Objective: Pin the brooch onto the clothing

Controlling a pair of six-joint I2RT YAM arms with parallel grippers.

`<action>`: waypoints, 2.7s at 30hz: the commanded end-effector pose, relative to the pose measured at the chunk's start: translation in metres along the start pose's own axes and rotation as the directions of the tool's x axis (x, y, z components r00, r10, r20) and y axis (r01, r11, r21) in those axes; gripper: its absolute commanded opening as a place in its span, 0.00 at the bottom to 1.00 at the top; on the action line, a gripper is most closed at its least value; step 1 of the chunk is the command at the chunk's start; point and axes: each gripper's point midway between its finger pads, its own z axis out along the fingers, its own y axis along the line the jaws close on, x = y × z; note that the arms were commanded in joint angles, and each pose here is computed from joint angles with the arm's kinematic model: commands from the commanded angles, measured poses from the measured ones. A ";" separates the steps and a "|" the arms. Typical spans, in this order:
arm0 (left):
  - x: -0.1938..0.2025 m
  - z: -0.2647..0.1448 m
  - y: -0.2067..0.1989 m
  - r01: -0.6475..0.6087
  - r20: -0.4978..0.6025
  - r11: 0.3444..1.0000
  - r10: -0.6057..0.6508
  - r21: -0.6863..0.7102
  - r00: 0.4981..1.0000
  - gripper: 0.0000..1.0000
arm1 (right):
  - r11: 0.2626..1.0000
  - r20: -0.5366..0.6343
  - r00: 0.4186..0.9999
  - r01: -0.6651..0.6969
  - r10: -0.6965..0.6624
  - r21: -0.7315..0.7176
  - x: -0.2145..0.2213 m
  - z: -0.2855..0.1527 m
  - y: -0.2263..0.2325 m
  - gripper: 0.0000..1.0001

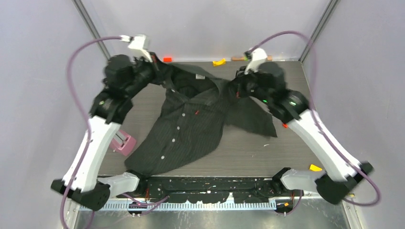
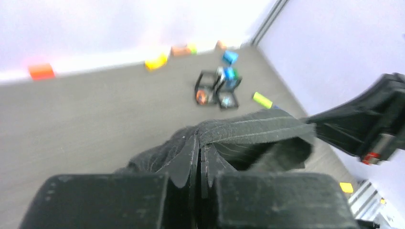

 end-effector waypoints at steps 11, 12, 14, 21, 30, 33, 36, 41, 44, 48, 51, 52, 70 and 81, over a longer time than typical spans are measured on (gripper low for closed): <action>-0.162 -0.201 -0.074 -0.235 0.440 0.972 0.204 0.016 0.875 0.00 | 0.909 0.557 0.828 0.178 0.069 -0.377 -0.172 -0.243 0.087 0.01; -0.166 -0.208 -0.078 -0.243 0.455 0.970 0.205 0.025 0.866 0.00 | 0.903 0.579 0.812 0.193 0.073 -0.384 -0.178 -0.254 0.089 0.01; -0.173 -0.218 -0.086 -0.249 0.478 0.967 0.197 0.047 0.856 0.00 | 0.893 0.595 0.800 0.209 0.077 -0.398 -0.182 -0.264 0.092 0.01; -0.143 -0.163 -0.080 -0.151 0.354 0.981 0.099 0.122 0.930 0.00 | 0.978 0.559 0.827 0.060 0.062 -0.198 -0.167 -0.199 0.049 0.01; 0.024 0.000 -0.037 0.168 -0.140 0.968 -0.143 0.186 0.980 0.71 | 0.876 0.347 0.891 -0.395 0.292 0.277 -0.040 -0.014 -0.129 0.00; 0.084 0.019 -0.010 0.199 -0.225 0.974 -0.171 0.109 0.959 0.91 | 0.785 0.188 0.849 -0.528 0.493 0.324 0.059 0.038 -0.170 0.00; 0.125 0.036 0.012 0.197 -0.270 0.979 -0.177 0.046 0.946 0.95 | 0.744 0.081 0.822 -0.548 0.564 0.382 0.127 0.070 -0.182 0.00; 0.166 0.062 0.035 0.185 -0.363 0.983 -0.179 -0.019 0.914 0.93 | 0.758 -0.014 0.813 -0.537 0.583 0.371 0.161 0.084 -0.178 0.00; 0.177 0.081 0.051 0.150 -0.376 0.987 -0.163 -0.064 0.912 0.93 | 0.765 -0.019 0.821 -0.523 0.571 0.375 0.163 0.079 -0.178 0.00; 0.195 0.113 0.080 0.075 -0.425 0.986 -0.133 -0.152 0.896 0.93 | 0.771 -0.025 0.832 -0.502 0.554 0.392 0.164 0.072 -0.180 0.00; 0.208 0.140 0.090 0.055 -0.456 0.986 -0.124 -0.160 0.881 0.91 | 0.773 -0.026 0.834 -0.498 0.551 0.393 0.163 0.068 -0.178 0.00; 0.211 0.150 0.093 0.056 -0.460 0.986 -0.124 -0.160 0.879 0.90 | 0.775 -0.022 0.836 -0.498 0.548 0.389 0.161 0.066 -0.178 0.00; 0.260 0.207 0.101 0.082 -0.542 0.977 -0.178 -0.197 0.821 0.71 | 0.797 -0.032 0.854 -0.470 0.519 0.379 0.150 0.058 -0.174 0.00; 0.253 0.212 0.103 0.017 -0.522 0.981 -0.118 -0.195 0.844 0.01 | 0.813 -0.033 0.869 -0.448 0.494 0.372 0.135 0.050 -0.171 0.00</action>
